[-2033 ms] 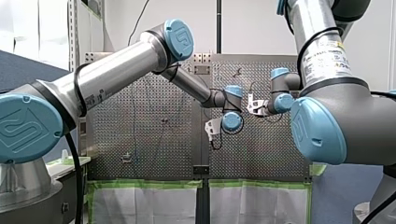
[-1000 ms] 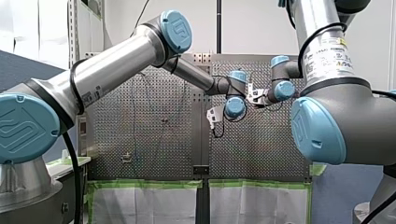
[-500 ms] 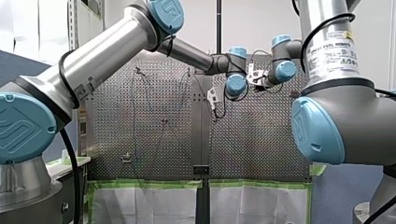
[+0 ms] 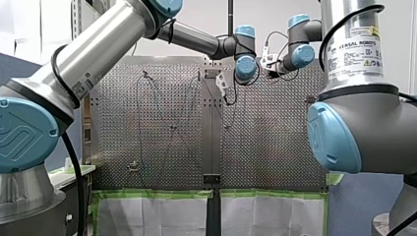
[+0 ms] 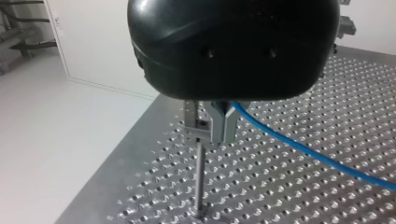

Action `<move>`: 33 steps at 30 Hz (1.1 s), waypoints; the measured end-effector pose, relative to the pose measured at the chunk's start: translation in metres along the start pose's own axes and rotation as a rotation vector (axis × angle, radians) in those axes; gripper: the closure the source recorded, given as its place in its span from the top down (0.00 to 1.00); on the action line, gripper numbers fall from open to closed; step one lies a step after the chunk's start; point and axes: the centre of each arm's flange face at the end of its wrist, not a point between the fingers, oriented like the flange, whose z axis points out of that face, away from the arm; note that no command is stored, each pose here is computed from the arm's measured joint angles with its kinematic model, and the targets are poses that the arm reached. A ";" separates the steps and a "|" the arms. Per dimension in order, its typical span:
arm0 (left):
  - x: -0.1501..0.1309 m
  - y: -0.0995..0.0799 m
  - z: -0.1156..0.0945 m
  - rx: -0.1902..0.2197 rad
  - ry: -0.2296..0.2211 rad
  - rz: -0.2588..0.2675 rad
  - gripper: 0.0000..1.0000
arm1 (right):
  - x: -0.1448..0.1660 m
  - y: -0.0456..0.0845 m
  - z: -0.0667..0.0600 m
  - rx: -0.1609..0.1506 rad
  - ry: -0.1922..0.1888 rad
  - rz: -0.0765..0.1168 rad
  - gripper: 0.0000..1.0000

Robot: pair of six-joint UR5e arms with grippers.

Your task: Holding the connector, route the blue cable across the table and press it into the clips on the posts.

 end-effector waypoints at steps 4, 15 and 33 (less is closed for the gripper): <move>-0.003 -0.002 0.000 0.008 -0.008 -0.001 0.00 | 0.013 -0.003 -0.006 0.003 0.019 -0.006 0.00; 0.003 -0.001 0.013 0.069 -0.031 -0.009 0.00 | 0.006 0.000 -0.002 0.013 0.003 0.000 0.00; 0.013 0.019 0.055 0.108 -0.064 -0.025 0.00 | 0.015 0.019 0.010 0.007 0.022 -0.003 0.00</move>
